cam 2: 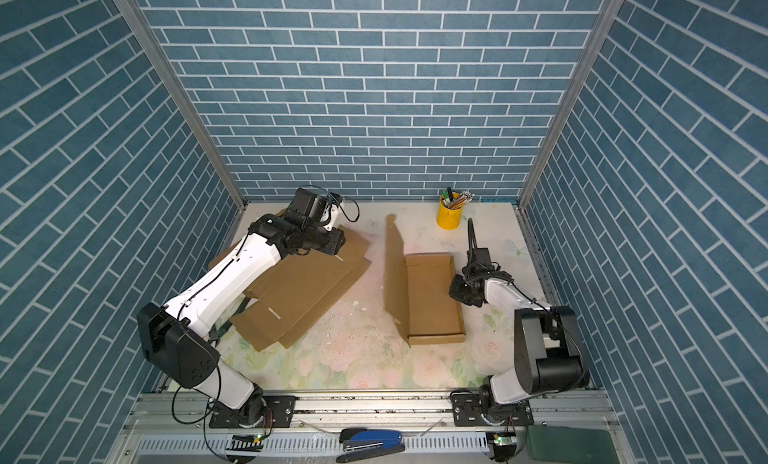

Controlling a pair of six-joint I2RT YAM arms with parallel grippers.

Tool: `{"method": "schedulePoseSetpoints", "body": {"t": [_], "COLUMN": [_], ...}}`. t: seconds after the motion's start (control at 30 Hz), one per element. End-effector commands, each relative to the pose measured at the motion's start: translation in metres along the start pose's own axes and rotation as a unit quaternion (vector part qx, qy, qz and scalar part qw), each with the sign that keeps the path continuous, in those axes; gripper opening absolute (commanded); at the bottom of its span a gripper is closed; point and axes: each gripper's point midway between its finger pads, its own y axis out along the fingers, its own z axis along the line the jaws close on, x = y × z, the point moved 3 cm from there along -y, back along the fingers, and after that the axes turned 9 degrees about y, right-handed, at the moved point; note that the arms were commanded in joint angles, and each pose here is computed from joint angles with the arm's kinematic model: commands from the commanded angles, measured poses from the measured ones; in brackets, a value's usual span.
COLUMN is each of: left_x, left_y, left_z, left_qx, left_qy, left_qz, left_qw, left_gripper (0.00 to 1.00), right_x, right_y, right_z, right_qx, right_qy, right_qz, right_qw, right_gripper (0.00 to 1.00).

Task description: Fold the paper box

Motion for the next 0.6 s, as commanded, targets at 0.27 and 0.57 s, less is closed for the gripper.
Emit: {"method": "schedulePoseSetpoints", "body": {"t": [0.27, 0.57], "left_x": [-0.004, -0.014], "left_y": [-0.007, 0.004], "left_z": [0.013, 0.012], "left_qx": [0.022, 0.023], "left_qy": [-0.023, -0.034], "left_qz": [-0.02, -0.014], "left_qw": [0.999, 0.999], "left_gripper": [0.5, 0.5], "right_x": [-0.014, -0.047], "right_y": [-0.015, -0.013], "right_z": [-0.01, 0.032], "right_qx": [0.052, 0.102], "right_qy": [0.185, 0.206], "right_qz": [-0.039, -0.044], "right_qw": [0.981, 0.972], "right_gripper": [0.28, 0.35]}}
